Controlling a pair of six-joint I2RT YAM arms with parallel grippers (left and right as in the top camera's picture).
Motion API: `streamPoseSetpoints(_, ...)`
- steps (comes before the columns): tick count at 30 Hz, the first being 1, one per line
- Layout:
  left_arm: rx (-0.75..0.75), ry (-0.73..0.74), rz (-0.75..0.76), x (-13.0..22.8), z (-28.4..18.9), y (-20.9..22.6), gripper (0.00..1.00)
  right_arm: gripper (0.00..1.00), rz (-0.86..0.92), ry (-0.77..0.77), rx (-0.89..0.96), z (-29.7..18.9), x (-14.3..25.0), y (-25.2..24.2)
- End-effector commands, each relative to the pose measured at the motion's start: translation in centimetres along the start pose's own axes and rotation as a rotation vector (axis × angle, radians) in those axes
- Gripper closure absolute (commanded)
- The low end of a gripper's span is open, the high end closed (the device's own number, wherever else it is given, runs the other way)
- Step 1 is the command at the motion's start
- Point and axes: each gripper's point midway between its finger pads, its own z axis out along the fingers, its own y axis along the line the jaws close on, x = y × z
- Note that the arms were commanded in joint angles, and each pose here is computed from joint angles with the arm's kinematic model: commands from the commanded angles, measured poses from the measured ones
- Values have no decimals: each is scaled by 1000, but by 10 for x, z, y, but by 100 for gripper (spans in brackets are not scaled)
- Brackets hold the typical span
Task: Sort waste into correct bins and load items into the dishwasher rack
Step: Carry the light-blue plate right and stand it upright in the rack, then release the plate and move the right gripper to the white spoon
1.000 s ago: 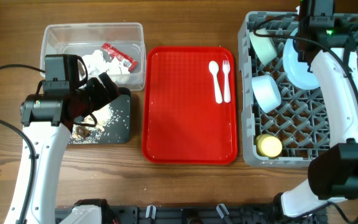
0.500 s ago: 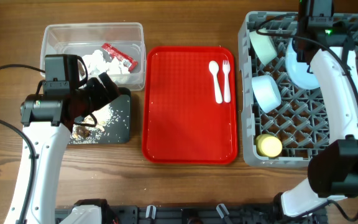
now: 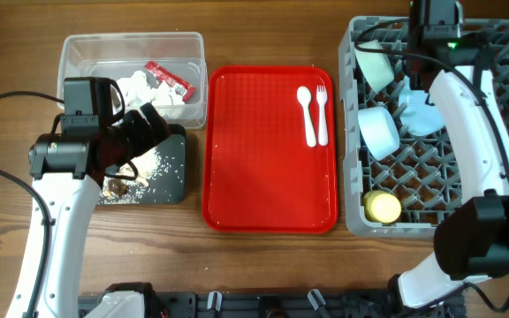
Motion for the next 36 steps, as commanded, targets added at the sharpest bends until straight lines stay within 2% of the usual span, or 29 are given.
streamPoseSetpoints(1, 14, -14, 8, -5, -4, -3, 0, 11, 1, -13, -74, 4, -4, 21)
streamPoseSetpoints(7, 14, -14, 8, -5, -4, -3, 0, 0, 80, -29, -74, 2, -9, 17)
streamPoseSetpoints(12, 14, -14, 8, -5, -4, -3, 0, 0, 132, -60, -68, -15, -12, -5)
streamPoseSetpoints(15, 14, -14, 8, -5, -4, -3, 0, 0, 183, -106, -151, -36, -11, -13)
streamPoseSetpoints(19, 14, -14, 8, -5, -4, -3, 0, 0, 262, -249, -461, -84, -20, 4)
streamPoseSetpoints(21, 14, -14, 8, -5, -4, -3, 0, 0, 260, -359, -714, -124, -30, 25)
streamPoseSetpoints(24, 14, -14, 8, -5, -4, -3, 0, 0, 203, -554, -1213, -217, -35, 54)
streamPoseSetpoints(26, 14, -14, 8, -5, -4, -3, 0, 0, 179, -617, -1400, -251, -35, 59)
streamPoseSetpoints(28, 14, -14, 8, -5, -4, -3, 0, 0, 219, -583, -1515, -265, -37, 67)
streamPoseSetpoints(30, 14, -14, 8, -5, -4, -3, 0, 3, 260, -521, -1520, -261, -42, 79)
streamPoseSetpoints(32, 14, -14, 8, -5, -4, -3, 0, 12, 324, -401, -1427, -241, -47, 103)
streamPoseSetpoints(36, 14, -14, 8, -5, -4, -3, 0, 14, 448, -163, -1178, -193, -44, 146)
